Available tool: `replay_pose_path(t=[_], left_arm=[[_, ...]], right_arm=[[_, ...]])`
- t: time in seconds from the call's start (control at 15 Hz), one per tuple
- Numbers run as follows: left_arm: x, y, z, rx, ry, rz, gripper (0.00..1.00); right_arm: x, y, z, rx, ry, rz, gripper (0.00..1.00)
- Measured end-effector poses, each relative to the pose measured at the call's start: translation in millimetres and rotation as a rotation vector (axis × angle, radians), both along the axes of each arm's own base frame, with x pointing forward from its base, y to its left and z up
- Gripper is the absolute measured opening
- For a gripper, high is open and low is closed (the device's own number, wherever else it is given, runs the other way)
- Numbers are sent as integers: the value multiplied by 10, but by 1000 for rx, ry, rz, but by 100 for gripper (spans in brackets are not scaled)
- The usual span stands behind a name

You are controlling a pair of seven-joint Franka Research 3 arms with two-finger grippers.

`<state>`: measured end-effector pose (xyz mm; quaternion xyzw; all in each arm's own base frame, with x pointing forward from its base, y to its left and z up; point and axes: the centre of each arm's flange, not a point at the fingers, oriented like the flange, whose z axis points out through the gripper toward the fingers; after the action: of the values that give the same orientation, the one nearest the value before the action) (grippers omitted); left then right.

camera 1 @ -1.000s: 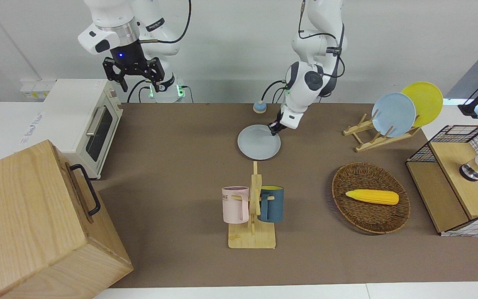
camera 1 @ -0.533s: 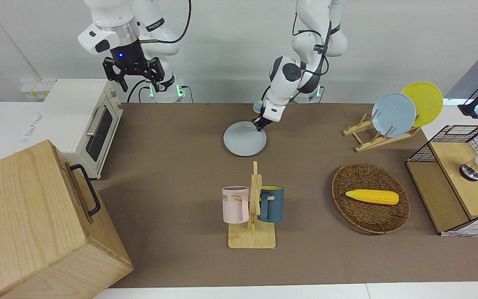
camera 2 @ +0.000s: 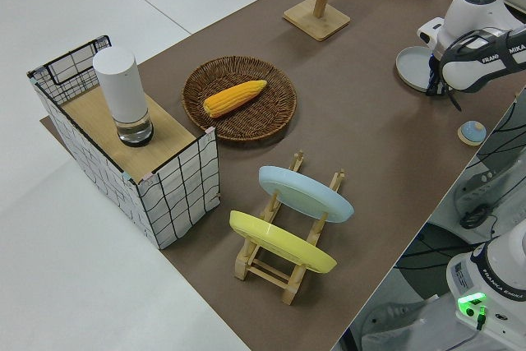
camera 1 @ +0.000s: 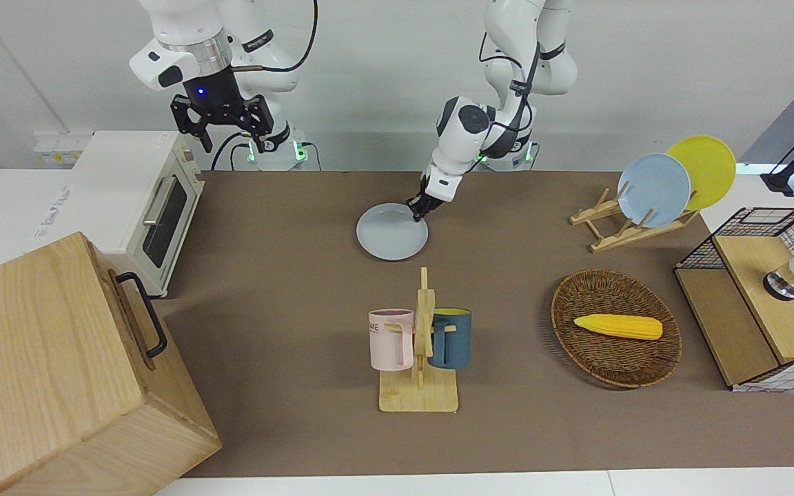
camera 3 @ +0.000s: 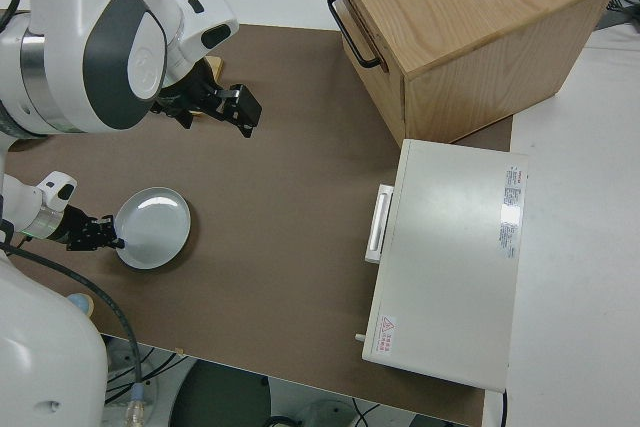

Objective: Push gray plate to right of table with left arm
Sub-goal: 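Push the gray plate with the left gripper across the table toward the toaster oven, then continue pushing the gray plate a little farther with the left gripper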

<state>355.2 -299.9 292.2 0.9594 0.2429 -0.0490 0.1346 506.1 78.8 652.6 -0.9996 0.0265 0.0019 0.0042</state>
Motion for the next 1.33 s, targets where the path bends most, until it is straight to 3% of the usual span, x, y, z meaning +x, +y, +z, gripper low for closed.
replay_pose_path(t=[0.4, 1.33], left_arm=[[-17, -275, -16, -46, -12, 28, 5], [162, -677, -29, -107, -3, 86, 4]], right_arm=[[0, 0, 0, 0, 0, 0, 100], [0, 0, 0, 0, 0, 0, 100]])
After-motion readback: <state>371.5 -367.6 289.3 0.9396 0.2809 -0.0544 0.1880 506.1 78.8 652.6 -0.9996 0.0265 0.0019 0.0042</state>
